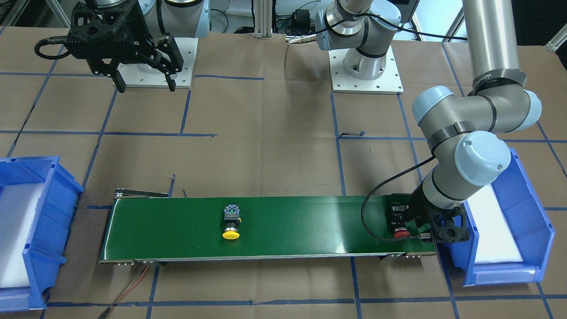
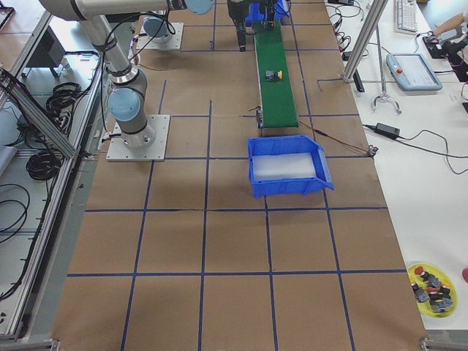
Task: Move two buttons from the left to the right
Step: 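Release the red button on the belt and raise the left gripper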
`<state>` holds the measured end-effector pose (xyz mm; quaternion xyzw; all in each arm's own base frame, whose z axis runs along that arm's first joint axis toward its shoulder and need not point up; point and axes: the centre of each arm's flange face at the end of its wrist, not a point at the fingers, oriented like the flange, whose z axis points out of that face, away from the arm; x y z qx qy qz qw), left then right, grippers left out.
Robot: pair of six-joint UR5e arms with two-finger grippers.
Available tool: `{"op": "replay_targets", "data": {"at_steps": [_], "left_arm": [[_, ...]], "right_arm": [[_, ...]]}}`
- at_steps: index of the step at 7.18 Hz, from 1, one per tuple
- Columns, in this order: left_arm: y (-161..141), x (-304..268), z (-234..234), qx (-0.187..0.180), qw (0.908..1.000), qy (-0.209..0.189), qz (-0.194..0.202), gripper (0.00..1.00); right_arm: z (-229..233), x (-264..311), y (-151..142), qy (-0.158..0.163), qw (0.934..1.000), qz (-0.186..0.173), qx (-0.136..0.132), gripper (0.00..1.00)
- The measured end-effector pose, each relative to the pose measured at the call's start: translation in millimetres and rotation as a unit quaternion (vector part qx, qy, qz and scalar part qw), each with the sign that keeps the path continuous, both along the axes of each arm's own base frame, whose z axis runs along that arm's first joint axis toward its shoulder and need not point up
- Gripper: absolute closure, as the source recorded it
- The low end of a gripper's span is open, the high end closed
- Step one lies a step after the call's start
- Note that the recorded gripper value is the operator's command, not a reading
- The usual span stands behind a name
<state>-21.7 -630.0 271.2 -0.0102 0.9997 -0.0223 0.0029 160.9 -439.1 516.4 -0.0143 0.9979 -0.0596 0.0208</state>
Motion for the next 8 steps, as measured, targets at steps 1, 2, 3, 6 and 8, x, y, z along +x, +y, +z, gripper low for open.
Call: {"op": "replay_targets", "data": {"at_steps": [1, 2, 3, 6, 8], "left_arm": [[-2, 2, 16, -0.010, 0.9999, -0.002, 0.001, 0.00], [-5, 4, 38, -0.012, 0.9999, -0.002, 0.002, 0.00], [-5, 3, 68, -0.001, 1.0000, 0.001, 0.001, 0.00], [26, -14, 178, 0.046, 0.9988, 0.009, 0.013, 0.00], [50, -44, 207, 0.056, 0.9982, 0.009, 0.022, 0.00]], "right_arm": [[0, 0, 0, 0.000, 1.0000, 0.000, 0.001, 0.00], [-1, 0, 0, 0.000, 1.0000, 0.000, 0.001, 0.00], [0, 0, -1, -0.001, 1.0000, 0.000, 0.000, 0.00], [-7, 1, -5, -0.005, 1.0000, -0.001, 0.005, 0.00], [-21, 2, -17, -0.006, 0.9999, 0.001, 0.009, 0.00]]}}
